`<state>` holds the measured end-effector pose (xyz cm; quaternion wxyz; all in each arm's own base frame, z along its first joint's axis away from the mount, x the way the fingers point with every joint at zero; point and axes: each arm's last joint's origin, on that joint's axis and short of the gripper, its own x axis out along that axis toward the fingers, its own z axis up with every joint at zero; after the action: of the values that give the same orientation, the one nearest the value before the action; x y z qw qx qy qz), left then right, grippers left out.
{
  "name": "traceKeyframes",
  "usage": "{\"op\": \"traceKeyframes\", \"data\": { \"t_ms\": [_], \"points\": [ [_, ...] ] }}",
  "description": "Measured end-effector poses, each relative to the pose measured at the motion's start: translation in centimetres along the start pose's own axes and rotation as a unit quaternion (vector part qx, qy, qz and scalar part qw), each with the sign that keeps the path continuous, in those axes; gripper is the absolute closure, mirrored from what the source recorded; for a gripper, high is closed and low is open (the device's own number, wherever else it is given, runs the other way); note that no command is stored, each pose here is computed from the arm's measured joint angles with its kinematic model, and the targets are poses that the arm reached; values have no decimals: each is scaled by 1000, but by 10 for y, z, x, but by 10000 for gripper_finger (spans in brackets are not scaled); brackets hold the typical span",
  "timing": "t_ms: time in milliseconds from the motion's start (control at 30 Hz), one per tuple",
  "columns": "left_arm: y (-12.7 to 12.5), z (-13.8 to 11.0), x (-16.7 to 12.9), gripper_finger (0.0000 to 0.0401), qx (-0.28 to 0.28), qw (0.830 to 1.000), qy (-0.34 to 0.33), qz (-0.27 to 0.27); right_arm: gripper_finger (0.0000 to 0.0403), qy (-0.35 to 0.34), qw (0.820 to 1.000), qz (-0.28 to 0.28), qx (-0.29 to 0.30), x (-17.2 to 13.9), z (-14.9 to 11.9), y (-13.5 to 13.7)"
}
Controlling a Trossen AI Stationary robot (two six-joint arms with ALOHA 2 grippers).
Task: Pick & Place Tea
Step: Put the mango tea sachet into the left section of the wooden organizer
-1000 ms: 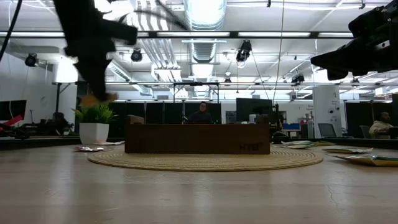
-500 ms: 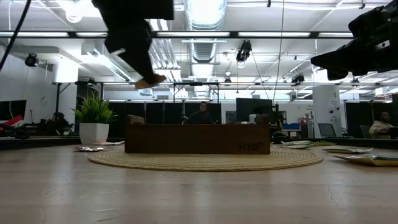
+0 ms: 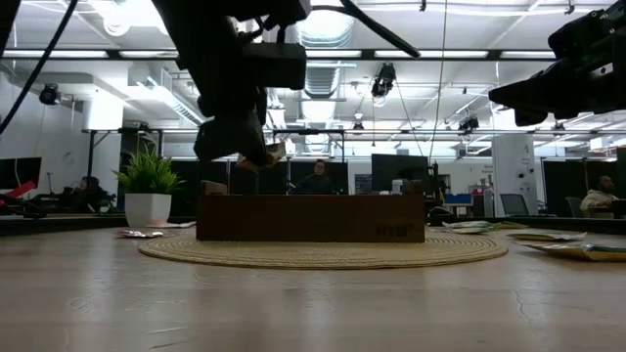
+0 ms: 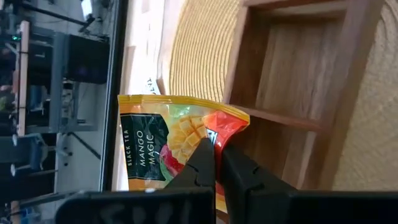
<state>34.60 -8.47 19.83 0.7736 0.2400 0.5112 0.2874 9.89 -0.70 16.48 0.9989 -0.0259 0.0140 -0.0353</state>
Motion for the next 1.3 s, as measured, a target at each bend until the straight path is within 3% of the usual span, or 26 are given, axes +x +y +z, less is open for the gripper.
{"op": "traceKeyframes", "data": {
  "t_ms": [167, 800, 967, 1300],
  "points": [
    [-5, -1, 5, 394, -11, 1000, 0, 13, 394, 0, 1000, 0, 0, 0, 0, 0],
    [-7, -1, 6, 388, -22, 999, 12, -21, 394, 0, 1000, 0, 0, 0, 0, 0],
    [-5, -2, 7, 354, 9, 1000, 16, -18, 394, 0, 1000, 0, 0, 0, 0, 0],
    [-4, -7, 7, 346, 42, 998, 37, -13, 394, 0, 1000, 0, 0, 0, 0, 0]
  ]
}}
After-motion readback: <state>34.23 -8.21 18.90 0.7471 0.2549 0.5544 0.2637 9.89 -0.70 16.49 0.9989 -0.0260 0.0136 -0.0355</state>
